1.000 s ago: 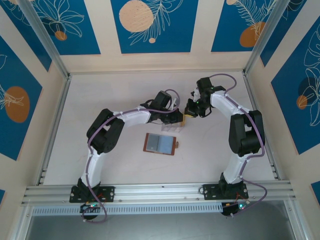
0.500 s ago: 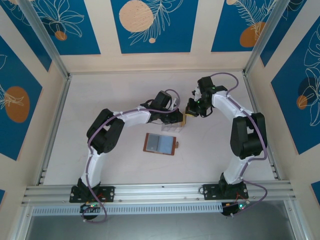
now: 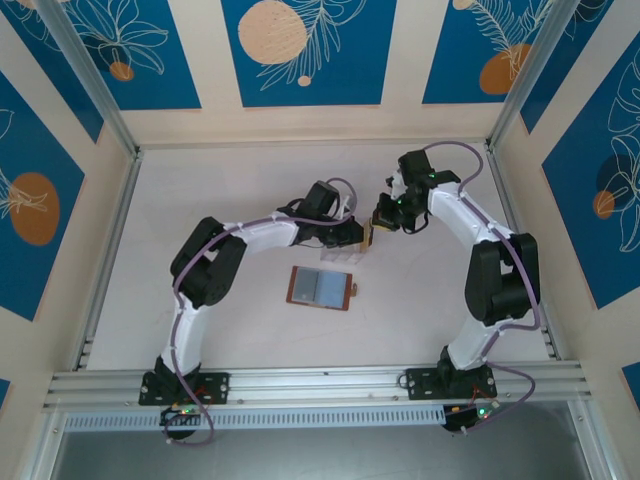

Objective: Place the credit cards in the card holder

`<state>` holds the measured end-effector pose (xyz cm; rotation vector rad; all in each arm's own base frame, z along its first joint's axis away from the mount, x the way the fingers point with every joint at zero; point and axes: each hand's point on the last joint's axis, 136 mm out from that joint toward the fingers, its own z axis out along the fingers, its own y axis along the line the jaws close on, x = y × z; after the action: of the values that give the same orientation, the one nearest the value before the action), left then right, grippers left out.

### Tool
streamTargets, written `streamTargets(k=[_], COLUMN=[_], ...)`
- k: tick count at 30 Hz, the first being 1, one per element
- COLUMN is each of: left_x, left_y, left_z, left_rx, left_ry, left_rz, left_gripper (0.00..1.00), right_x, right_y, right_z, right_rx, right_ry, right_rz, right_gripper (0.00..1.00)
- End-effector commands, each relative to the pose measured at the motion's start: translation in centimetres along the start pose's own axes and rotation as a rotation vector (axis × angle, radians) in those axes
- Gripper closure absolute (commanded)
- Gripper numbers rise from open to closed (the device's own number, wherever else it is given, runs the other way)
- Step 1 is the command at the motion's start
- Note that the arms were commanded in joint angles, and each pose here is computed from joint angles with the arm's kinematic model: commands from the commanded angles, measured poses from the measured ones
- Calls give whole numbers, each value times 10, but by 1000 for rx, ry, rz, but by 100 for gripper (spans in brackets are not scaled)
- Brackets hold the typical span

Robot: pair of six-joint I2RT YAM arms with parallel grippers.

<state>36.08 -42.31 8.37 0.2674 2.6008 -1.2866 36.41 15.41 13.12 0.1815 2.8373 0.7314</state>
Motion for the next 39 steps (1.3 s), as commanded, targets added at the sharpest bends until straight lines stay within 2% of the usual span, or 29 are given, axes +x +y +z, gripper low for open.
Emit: streamTargets(k=[1,11,15,18,22,24,29,33,39], left_x=[-8,-19,-20,-2,40,59,87,93,97], left_y=[4,-27,-39,-27,19,38,74,92,115], left_z=[-20,-50,-79,-106,-139,-147,-148,-141,-131], left_rx=[8,121,162,48,-200,-272,-375,-417,-477], left_ry=[-17,-51,-85,-85,-66,-38,16,37,64], left_rz=[-43,-29,-14,42,106,116,105,103,108], left_gripper=[87,83,79,74,67,65,63,61,58], right_x=[6,10,14,27,52,64,94,107,113], right_y=[9,22,37,50,75,82,99,101,90], right_z=[-18,-30,-41,-46,-46,-39,-8,18,53], right_rx=[-21,-39,-63,-105,-213,-240,-341,-394,-399], right_ry=[-21,-37,-56,-60,-61,-60,-50,-79,-117], right_rz=[-23,-58,-96,-134,-183,-204,-232,-223,-170], right_gripper=[100,100,100,100,100,100,100,100,100])
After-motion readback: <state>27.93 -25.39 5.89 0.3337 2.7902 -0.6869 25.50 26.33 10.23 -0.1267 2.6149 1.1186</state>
